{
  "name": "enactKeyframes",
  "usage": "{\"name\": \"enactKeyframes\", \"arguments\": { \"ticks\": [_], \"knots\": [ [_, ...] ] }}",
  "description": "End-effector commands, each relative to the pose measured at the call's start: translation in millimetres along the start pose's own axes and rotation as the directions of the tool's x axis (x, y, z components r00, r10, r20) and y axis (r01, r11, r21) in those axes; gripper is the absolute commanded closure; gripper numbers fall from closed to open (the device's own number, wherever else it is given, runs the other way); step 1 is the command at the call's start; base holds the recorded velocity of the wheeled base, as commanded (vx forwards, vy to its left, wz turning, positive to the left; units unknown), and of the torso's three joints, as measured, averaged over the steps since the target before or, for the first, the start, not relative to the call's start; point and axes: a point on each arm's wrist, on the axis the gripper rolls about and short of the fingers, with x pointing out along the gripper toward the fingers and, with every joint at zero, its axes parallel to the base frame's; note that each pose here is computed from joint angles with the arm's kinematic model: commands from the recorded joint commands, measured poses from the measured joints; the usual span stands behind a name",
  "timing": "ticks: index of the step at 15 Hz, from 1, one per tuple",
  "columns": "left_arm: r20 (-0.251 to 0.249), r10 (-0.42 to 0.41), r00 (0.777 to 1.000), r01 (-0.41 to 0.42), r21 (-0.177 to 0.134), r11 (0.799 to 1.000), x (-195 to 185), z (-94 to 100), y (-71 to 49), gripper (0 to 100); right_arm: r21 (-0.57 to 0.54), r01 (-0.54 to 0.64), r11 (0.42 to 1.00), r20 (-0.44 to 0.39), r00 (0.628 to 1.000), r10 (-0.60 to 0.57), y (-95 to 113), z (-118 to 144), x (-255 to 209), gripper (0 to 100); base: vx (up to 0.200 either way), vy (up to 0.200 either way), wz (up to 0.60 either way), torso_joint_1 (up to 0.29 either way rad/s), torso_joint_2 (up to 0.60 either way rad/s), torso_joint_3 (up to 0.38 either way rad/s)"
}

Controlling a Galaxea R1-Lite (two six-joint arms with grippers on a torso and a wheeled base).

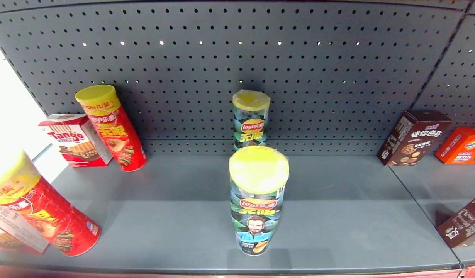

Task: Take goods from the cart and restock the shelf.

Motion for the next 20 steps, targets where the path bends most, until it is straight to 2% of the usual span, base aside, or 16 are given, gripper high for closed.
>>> {"name": "enactKeyframes", "arguments": {
  "ticks": [1,2,18,20],
  "knots": [
    [-0.001,0.0,1.0,0.0,0.001,1.0,0.1,0.0,0.0,0,0.011,-0.031,0.999,0.042,0.999,0.03,-0.3,-4.3,-1.5,0,0.0,0.0,0.0,0.0,0.0,0.0],
    [-0.001,0.0,1.0,0.0,-0.001,1.0,0.1,0.0,0.0,0,0.02,-0.02,1.0,0.081,0.997,0.018,-0.3,-5.3,-4.4,0,0.0,0.0,0.0,0.0,0.0,0.0],
    [0.0,0.008,1.0,-0.008,-0.003,1.0,0.0,0.0,0.1,0,0.02,-0.023,1.0,0.081,0.996,0.021,-0.2,-5.3,-4.4,0,0.0,0.0,0.0,0.0,0.0,0.0],
    [-0.002,0.011,1.0,-0.011,-0.007,1.0,0.1,0.0,0.2,0,0.022,-0.023,0.999,0.083,0.996,0.021,-0.2,-5.2,-4.5,0,-0.1,0.0,0.0,0.001,0.0,0.004]
  ]
}}
